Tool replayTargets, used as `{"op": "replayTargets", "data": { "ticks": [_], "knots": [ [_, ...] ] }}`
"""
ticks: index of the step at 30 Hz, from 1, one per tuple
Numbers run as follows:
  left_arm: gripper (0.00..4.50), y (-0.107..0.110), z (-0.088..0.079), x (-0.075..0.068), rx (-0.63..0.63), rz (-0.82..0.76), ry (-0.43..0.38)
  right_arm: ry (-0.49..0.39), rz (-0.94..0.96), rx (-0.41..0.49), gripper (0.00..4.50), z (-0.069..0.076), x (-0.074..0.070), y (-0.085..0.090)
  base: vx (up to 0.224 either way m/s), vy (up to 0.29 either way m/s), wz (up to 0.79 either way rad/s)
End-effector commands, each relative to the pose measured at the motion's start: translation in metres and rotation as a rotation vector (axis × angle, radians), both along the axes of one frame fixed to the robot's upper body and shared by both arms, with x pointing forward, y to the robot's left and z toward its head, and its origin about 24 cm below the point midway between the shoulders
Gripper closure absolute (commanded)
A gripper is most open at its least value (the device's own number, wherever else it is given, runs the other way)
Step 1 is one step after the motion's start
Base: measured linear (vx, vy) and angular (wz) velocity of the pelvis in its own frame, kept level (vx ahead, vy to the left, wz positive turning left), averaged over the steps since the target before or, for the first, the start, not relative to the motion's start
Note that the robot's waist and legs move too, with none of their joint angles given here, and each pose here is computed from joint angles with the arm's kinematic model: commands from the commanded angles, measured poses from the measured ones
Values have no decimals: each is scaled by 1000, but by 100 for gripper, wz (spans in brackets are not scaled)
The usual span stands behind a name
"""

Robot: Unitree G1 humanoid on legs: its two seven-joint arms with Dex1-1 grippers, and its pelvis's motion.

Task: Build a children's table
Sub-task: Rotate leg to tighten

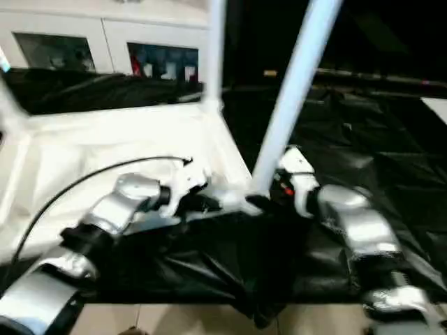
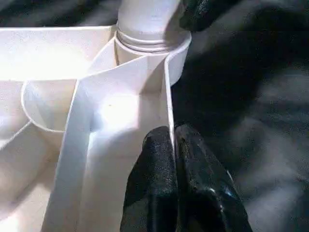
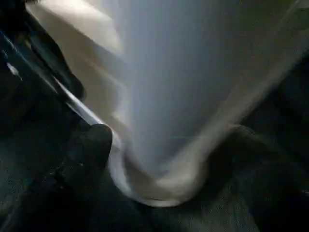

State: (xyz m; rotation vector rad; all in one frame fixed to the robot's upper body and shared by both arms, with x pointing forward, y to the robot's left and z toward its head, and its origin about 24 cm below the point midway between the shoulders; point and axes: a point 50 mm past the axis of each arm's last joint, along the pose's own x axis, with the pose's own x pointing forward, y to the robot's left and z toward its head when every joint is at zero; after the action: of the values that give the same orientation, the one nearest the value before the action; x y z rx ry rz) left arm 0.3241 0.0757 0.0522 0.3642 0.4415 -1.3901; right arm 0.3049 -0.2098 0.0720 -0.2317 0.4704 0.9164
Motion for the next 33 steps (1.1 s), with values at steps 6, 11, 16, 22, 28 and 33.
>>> {"op": "replayTargets", "data": {
  "ticks": [6, 11, 16, 22, 28, 33],
  "knots": [
    [450, -2, 3, -5, -12, -119, 18, 110, 118, -74, 22, 7, -22, -20, 0, 0, 0],
    [450, -2, 3, -5, -4, -124, 12, 125, 113, -88, 22, 6, -26, -26, 0, 0, 0],
    [450, -3, 2, -3, 2, -108, -2, 145, 147, -82, 22, 7, -34, -23, 0, 0, 0],
    [450, -4, 3, -2, 0, -108, -7, 136, 149, -86, 22, 4, -35, -20, 0, 0, 0],
    [450, -4, 2, -6, -5, -134, 0, 36, 83, -79, 22, 9, -21, -15, 0, 0, 0],
    [450, -5, 2, -7, -10, -140, 2, 28, 89, -43, 22, 10, -17, -9, 0, 0, 0]
  ]
}}
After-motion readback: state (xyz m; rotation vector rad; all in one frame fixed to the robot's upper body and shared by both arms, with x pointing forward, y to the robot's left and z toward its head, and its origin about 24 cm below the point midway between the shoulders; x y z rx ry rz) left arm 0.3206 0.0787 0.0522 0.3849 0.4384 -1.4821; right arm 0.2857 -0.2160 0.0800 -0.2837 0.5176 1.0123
